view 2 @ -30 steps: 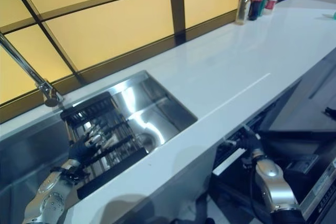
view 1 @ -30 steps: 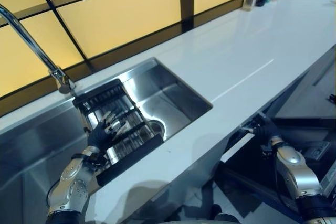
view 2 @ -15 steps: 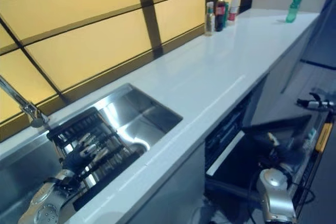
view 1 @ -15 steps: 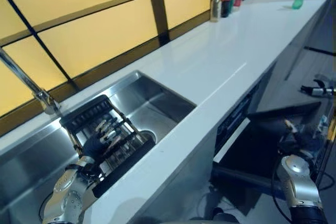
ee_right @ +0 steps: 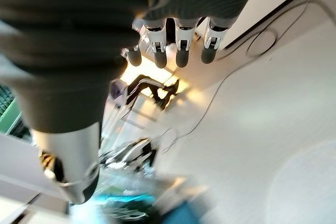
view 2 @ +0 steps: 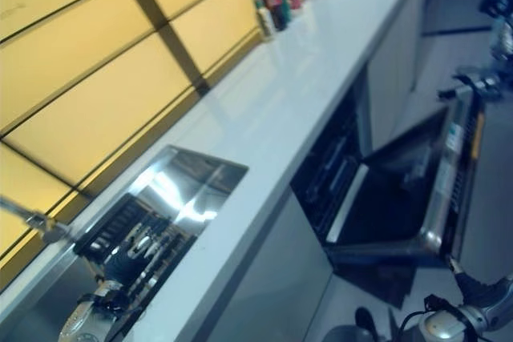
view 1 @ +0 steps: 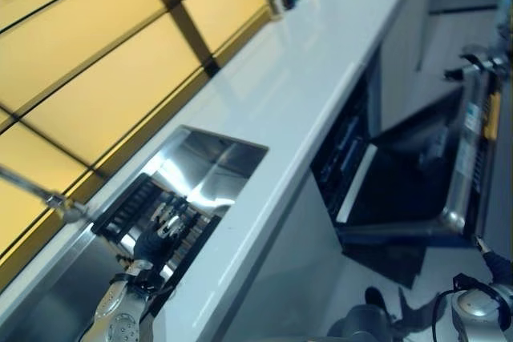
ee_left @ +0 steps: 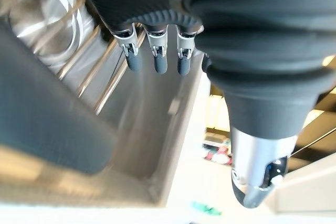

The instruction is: Pick up plates and place into dishwasher.

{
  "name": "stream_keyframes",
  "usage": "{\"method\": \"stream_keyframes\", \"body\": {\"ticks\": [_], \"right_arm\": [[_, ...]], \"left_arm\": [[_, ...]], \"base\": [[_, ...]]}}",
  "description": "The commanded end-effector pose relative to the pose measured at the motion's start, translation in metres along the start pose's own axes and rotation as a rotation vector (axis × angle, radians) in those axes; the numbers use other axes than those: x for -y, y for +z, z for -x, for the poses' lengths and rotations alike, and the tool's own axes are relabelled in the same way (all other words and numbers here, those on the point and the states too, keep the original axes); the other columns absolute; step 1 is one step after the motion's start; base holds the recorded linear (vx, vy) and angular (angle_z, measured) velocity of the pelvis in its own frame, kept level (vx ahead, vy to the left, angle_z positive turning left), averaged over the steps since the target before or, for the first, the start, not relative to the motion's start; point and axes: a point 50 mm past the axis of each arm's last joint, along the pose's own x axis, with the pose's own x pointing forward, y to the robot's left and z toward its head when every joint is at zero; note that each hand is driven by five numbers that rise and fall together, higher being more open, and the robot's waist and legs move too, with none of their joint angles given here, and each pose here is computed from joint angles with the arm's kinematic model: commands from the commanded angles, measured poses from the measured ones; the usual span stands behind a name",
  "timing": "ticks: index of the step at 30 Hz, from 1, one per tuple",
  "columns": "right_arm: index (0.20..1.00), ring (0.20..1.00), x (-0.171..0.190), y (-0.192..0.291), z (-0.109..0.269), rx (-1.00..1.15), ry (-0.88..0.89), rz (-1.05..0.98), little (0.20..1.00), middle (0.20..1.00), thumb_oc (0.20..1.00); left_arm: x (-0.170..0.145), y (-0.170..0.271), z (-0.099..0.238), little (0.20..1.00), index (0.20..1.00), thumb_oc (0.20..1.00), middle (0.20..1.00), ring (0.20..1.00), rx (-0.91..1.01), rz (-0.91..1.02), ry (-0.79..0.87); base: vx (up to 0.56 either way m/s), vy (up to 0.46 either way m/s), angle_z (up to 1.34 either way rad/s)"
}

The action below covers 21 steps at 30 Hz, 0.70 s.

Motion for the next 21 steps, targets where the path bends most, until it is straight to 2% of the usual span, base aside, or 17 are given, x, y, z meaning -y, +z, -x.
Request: {"method": "stream_keyframes", "body": {"ticks": [1,8,13,21], "right_arm": [[1.0,1.0,-0.002,0.016,-0.01,0.169,-0.012,-0.01,1.0,1.0,1.0],[1.0,1.0,-0.033,0.004,-0.018,-0.013,0.127,-0.052,1.0,1.0,1.0],[1.0,1.0,-0.051,0.009,-0.026,-0.071,0.27,-0.089,1.0,1.0,1.0],[1.0,1.0,-0.083,0.065,-0.029,0.028,0.509,-0.313,1.0,1.0,1.0]], "left_arm": [[0.001,0.021,-0.016,1.0,1.0,1.0,1.0,1.0,0.184,0.052,0.015],[0.011,0.018,-0.033,1.0,1.0,1.0,1.0,1.0,0.155,0.108,-0.005],[0.021,0.008,-0.035,1.0,1.0,1.0,1.0,1.0,0.071,0.109,-0.054],[0.036,-0.001,-0.035,1.0,1.0,1.0,1.0,1.0,-0.009,0.086,-0.124]], "base": [[0.0,0.113,-0.47],[0.02,0.035,-0.47],[0.07,0.0,0.12],[0.08,0.001,0.14]]}}
